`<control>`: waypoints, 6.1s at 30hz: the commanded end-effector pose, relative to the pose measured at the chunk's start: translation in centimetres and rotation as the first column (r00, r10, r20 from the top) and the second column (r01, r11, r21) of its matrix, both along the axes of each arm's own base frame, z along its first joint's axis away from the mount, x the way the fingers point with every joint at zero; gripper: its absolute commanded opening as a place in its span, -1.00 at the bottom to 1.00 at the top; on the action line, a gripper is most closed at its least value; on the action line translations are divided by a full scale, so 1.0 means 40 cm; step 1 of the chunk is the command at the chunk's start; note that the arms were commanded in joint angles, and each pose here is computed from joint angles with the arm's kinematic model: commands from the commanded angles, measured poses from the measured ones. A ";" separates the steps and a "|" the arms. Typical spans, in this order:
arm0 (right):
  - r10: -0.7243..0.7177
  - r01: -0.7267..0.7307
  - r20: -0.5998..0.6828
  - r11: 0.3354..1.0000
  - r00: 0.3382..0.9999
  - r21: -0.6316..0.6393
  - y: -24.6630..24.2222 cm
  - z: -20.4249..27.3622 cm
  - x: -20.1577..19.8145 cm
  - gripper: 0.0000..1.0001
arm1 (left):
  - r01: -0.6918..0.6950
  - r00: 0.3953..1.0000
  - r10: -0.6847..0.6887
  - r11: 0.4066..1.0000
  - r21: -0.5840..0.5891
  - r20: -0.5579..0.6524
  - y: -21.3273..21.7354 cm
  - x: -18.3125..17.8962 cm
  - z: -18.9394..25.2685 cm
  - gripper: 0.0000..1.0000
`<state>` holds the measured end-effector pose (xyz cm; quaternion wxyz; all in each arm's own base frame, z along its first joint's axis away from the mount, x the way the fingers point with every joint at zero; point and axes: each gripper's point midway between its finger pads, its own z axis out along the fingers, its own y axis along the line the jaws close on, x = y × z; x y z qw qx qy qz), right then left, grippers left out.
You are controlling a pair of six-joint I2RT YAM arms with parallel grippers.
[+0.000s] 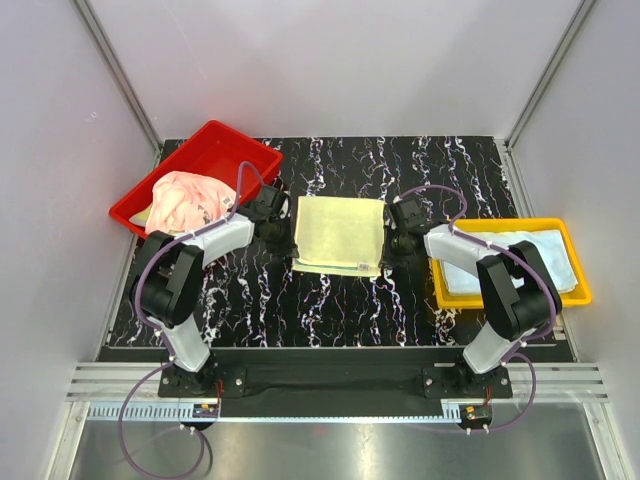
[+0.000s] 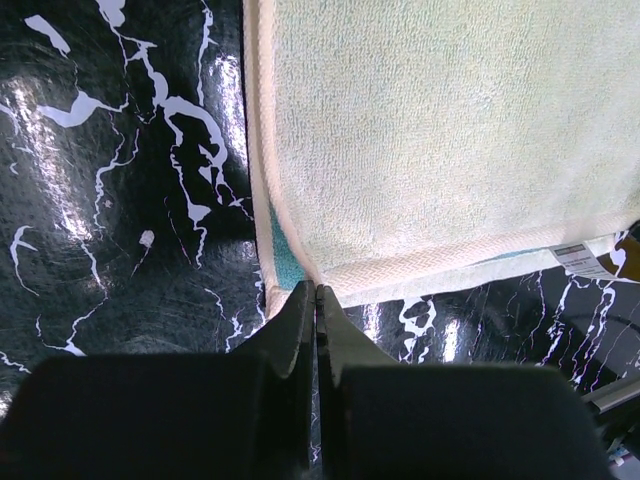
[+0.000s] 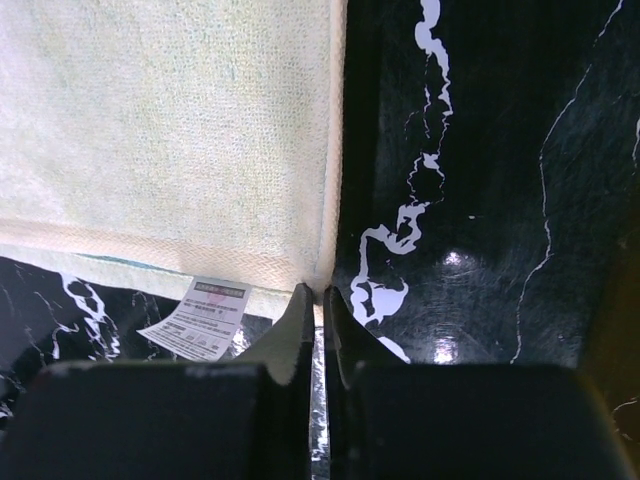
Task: Fold and stack the towels
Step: Fold the towel
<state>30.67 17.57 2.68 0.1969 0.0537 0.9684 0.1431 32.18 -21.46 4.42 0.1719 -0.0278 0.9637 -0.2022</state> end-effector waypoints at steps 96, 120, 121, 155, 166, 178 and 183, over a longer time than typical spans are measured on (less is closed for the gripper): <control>0.254 -0.269 0.161 0.960 0.954 0.074 0.082 0.098 0.165 -0.60 | 0.093 0.990 -0.095 0.995 0.027 0.104 -0.050 0.187 0.065 -0.18; 0.339 -0.322 0.196 0.940 0.920 -0.115 0.053 0.074 0.344 -0.67 | 0.101 0.989 -0.107 0.993 0.062 0.101 -0.010 0.249 0.036 -0.17; 0.340 -0.324 0.193 0.940 0.920 -0.111 0.057 0.071 0.345 -0.68 | 0.100 0.990 -0.106 0.993 0.065 0.096 -0.009 0.248 0.035 -0.17; 0.544 -0.545 0.176 0.837 0.821 -0.048 0.017 0.112 0.391 -0.20 | 0.420 0.894 -0.445 0.875 0.241 0.057 0.021 0.308 -0.007 -0.14; 0.635 -0.641 0.098 0.767 0.766 0.039 0.017 0.024 0.377 -0.23 | 0.468 0.875 -0.484 0.851 0.239 0.012 0.019 0.309 -0.053 -0.31; 0.687 -0.689 0.059 0.722 0.724 0.062 0.002 -0.025 0.351 -0.94 | 0.511 0.853 -0.522 0.833 0.214 -0.001 0.012 0.299 -0.063 -1.00; 0.726 -0.732 0.124 0.681 0.676 0.004 0.002 0.000 0.369 -1.00 | 0.506 0.850 -0.526 0.835 0.215 0.039 0.012 0.310 -0.033 -1.00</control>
